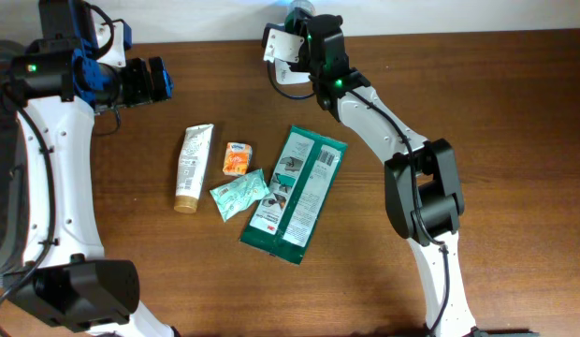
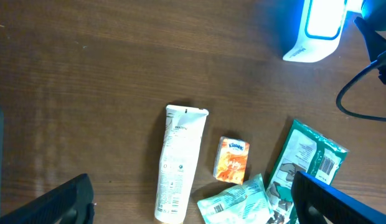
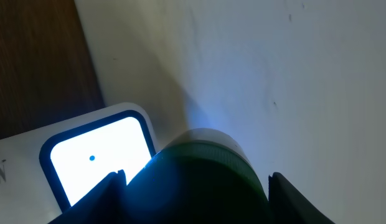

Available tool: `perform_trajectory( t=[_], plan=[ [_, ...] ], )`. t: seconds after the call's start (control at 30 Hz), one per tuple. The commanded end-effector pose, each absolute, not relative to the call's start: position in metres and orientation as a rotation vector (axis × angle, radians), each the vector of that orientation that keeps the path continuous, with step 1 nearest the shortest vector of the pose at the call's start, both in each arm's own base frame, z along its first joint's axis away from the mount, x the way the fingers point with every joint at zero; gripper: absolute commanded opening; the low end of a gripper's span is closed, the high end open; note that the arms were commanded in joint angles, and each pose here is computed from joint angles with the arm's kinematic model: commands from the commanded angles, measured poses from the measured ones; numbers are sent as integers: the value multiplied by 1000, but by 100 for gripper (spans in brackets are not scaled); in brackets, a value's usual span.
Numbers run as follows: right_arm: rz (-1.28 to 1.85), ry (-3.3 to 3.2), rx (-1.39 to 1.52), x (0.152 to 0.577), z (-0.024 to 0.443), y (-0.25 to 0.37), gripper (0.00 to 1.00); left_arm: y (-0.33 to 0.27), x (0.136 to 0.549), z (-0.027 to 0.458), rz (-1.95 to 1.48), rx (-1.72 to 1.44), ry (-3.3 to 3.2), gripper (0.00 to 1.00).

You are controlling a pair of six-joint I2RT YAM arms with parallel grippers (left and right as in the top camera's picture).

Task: Scan the item barcode
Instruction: 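Carry the jar to the white scanner and hold it there, then move the jar to the right and set it on the table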

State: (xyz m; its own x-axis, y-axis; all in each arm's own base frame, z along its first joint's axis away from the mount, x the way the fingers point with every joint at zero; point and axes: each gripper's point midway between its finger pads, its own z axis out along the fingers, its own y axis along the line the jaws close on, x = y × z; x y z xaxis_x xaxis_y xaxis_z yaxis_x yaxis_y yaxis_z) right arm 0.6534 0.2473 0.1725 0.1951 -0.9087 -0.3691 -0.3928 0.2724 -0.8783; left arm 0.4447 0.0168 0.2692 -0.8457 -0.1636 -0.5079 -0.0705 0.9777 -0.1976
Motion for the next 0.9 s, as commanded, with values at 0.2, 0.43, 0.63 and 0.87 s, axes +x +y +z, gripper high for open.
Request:
perform_trajectory(
  t=[0.2,0.43,0.63,0.87],
  plan=[
    [-492,1401,-1190,649,219,246,48,18,444,281,-215,-138,2549,99],
    [-40,1611,-1015,588,291,244,47,18,444,281,-215,-138,2549,99],
    [383,2245,-692,474,276,215,44,18,444,281,-215,-138,2549,99],
    [175,2929,-573,385,167,139,40,18,444,281,-215,-138,2548,99]
  ],
)
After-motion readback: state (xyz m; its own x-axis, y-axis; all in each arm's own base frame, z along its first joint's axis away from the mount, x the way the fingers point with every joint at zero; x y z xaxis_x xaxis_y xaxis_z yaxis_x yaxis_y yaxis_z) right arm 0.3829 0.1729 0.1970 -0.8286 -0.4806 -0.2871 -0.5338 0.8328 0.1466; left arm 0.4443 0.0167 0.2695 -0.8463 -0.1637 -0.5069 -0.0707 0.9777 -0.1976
